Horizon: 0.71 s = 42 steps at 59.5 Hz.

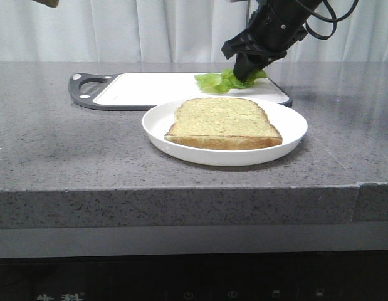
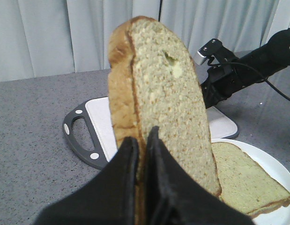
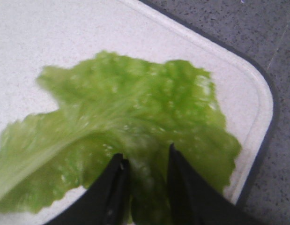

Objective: Left arm grabs bread, right arm adds lettuce
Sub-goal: 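Lower the right gripper onto the lettuce leaf and grasp it, then carry the lettuce with the right gripper over the bread on the plate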

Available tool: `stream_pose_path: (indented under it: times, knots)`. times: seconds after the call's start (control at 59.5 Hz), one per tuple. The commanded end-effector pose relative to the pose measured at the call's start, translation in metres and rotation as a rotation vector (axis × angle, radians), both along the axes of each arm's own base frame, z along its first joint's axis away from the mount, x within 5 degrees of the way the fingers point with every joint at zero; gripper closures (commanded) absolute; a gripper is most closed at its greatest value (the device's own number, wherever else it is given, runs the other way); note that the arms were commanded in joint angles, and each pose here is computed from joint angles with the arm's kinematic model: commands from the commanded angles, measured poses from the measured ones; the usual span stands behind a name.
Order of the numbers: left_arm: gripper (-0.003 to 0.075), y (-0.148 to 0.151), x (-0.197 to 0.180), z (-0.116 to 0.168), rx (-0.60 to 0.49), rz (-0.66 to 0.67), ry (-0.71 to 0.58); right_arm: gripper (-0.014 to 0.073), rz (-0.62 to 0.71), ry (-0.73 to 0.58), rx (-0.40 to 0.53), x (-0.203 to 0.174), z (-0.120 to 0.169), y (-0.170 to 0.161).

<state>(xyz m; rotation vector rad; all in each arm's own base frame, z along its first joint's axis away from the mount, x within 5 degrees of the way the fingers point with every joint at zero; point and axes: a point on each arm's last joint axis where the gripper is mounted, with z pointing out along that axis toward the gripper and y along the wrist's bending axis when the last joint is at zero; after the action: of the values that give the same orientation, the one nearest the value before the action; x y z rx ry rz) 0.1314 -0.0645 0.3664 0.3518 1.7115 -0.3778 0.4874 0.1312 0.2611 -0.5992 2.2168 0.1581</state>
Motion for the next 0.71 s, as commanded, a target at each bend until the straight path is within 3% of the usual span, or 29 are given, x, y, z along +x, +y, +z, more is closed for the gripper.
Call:
stream_pose_path:
  times: [0.0, 0.151, 0.471, 0.689]
  knots:
    - [0.0741, 0.001, -0.001, 0.019, -0.075, 0.006, -0.11, 0.0546, -0.009, -0.143, 0.035, -0.005, 0.048, -0.003]
    - [0.0741, 0.001, -0.001, 0.019, -0.083, 0.005, -0.106, 0.0669, -0.009, -0.143, 0.035, -0.005, 0.048, -0.003]
    - [0.0741, 0.001, -0.001, 0.019, -0.083, 0.005, -0.106, 0.0666, -0.008, -0.184, 0.073, -0.02, 0.079, -0.005]
    - [0.0741, 0.001, -0.001, 0.019, -0.085, 0.005, -0.105, 0.0666, 0.038, -0.214, 0.081, -0.059, 0.104, 0.003]
